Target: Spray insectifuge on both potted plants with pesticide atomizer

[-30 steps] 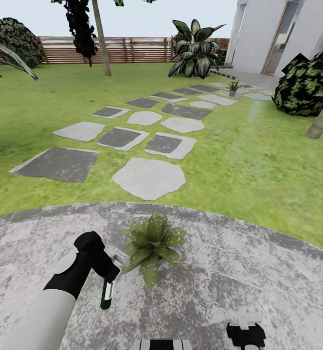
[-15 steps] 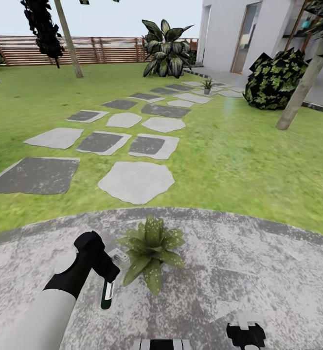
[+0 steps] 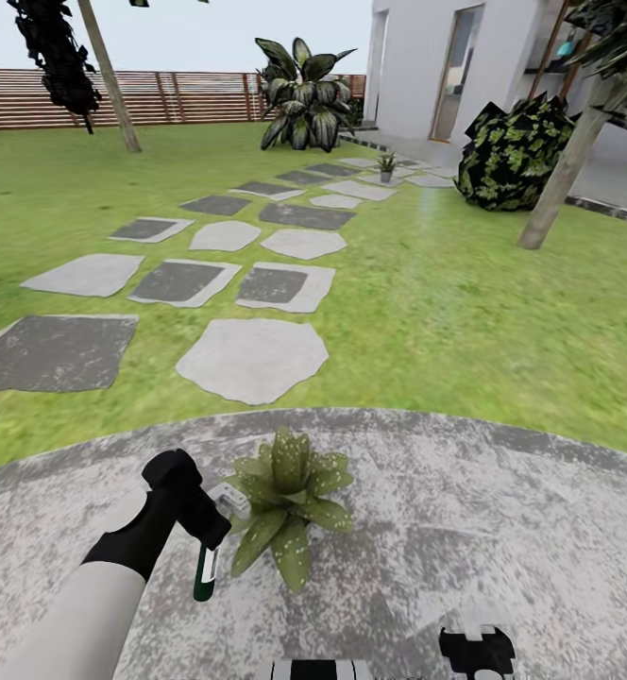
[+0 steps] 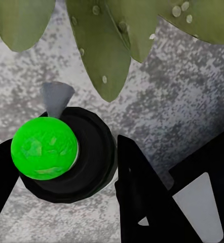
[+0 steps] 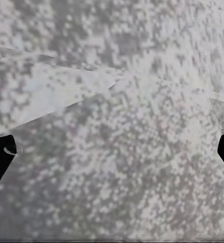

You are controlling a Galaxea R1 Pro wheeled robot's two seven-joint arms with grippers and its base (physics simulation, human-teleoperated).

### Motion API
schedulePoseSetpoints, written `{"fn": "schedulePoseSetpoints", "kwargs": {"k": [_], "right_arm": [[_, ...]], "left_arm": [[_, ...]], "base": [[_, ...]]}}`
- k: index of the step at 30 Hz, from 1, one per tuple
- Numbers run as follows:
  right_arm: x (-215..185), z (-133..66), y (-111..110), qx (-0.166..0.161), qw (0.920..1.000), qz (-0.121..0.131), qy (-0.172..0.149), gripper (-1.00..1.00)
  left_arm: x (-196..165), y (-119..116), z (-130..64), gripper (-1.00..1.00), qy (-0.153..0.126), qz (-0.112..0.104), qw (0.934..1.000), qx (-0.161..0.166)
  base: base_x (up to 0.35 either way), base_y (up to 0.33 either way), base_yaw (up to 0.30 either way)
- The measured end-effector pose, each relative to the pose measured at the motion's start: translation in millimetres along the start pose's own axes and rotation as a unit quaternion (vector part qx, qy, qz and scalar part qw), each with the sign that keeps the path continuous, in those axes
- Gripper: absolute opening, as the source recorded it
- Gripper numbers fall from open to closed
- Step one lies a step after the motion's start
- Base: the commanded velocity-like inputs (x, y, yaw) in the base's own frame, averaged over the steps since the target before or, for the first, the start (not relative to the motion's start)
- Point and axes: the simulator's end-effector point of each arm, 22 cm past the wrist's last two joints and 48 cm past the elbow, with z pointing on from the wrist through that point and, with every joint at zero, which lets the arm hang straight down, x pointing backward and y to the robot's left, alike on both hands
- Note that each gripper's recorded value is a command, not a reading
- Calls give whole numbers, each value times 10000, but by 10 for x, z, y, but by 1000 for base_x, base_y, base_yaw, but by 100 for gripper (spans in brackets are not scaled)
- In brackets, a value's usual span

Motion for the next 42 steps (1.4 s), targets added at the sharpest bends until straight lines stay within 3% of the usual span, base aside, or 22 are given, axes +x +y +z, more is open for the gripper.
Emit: {"fn": "schedulePoseSetpoints", "kwargs": {"k": [26,38,42], "right_arm": [[0,-1,1,-3,10000,1,-1,100],[-2,10,-59,39,10000,-24,-10,100],[-1,9,-52,36,10000,-22,-9,100]], "left_arm": [[2,2,1,-100,5,-8,10000,-8],[28,39,-5,-100,22,-20,10000,-37],[125,21,72,-100,135,-33,9999,-2]], "base": [[-167,252,-290],[150,274,-18],[99,91,0]]}}
